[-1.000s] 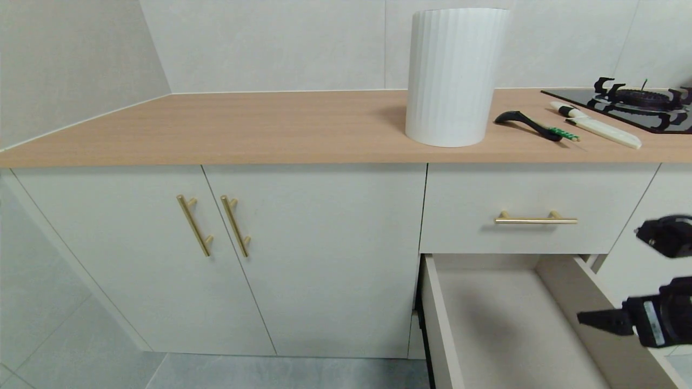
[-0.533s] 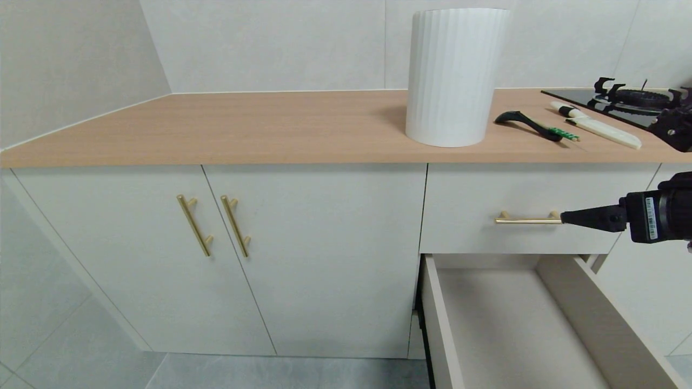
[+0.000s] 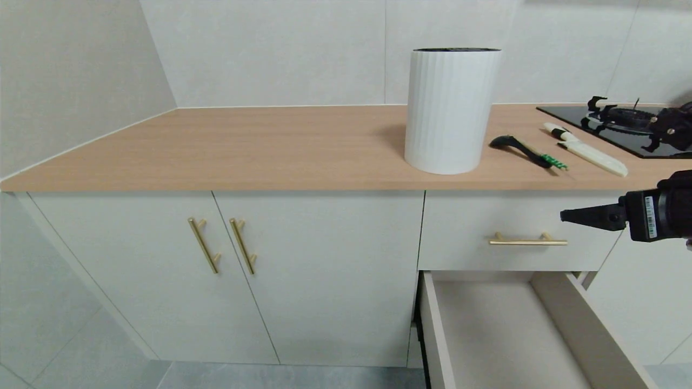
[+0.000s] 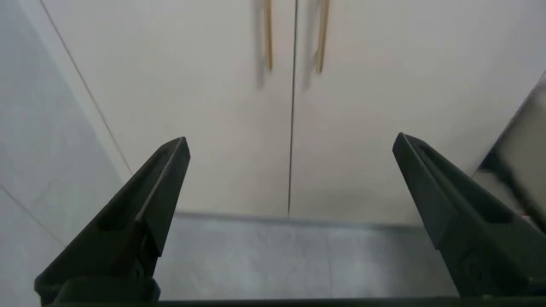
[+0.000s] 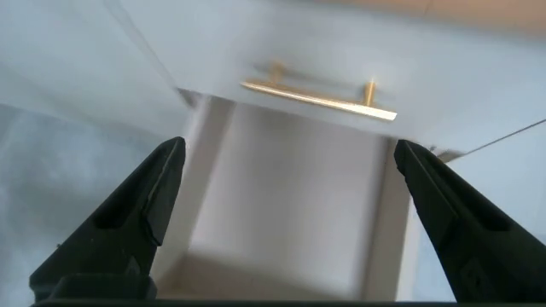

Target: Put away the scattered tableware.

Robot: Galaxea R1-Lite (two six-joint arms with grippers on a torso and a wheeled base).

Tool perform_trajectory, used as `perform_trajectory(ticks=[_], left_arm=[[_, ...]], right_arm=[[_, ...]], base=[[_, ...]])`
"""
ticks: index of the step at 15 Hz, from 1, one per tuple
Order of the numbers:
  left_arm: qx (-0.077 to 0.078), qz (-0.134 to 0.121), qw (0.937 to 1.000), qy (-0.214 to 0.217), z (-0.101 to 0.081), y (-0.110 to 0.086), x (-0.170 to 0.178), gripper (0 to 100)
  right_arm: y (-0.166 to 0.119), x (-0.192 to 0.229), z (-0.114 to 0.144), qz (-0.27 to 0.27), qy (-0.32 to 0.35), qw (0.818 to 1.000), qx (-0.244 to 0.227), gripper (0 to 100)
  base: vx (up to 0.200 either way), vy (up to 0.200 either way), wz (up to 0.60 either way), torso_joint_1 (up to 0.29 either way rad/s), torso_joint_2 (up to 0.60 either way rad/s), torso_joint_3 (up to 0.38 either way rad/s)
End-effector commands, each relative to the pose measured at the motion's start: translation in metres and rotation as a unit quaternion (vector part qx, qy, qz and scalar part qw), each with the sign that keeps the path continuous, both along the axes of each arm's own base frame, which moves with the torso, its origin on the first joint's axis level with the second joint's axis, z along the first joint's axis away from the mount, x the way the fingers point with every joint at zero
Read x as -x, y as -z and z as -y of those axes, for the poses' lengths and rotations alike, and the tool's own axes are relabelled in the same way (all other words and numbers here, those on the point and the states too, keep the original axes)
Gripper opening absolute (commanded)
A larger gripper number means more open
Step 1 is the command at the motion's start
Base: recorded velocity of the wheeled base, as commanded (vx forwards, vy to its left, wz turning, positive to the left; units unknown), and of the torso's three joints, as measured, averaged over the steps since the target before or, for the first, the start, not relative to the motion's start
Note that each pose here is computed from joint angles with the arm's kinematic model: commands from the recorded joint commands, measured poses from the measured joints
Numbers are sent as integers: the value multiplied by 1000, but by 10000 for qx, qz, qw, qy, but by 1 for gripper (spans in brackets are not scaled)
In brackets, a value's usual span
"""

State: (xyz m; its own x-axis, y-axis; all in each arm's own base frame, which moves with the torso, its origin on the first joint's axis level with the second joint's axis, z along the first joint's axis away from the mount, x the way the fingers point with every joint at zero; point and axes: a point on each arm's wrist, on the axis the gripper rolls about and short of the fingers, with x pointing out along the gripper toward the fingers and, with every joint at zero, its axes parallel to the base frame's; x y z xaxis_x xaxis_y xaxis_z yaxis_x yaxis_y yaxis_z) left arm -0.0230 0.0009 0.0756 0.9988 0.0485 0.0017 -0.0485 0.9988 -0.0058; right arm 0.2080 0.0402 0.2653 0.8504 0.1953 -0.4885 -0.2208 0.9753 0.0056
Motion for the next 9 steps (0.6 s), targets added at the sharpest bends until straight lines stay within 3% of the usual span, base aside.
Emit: perform_trajectory(ticks=[1, 7, 9], left_arm=[[2, -16, 10000, -3, 0, 0, 0, 100], [2, -8, 10000, -3, 0, 0, 0, 100], [2, -16, 10000, -3, 0, 0, 0, 100]], right_arm=[[2, -2, 0, -45, -4, 10000, 14, 100], [8, -20, -2, 31, 42, 10000, 0, 100], [13, -58, 3, 305, 226, 9992, 87, 100]], base=[[0, 0, 0, 90, -505, -339], [0, 0, 0, 138, -461, -330], [0, 0, 0, 68, -215, -149]])
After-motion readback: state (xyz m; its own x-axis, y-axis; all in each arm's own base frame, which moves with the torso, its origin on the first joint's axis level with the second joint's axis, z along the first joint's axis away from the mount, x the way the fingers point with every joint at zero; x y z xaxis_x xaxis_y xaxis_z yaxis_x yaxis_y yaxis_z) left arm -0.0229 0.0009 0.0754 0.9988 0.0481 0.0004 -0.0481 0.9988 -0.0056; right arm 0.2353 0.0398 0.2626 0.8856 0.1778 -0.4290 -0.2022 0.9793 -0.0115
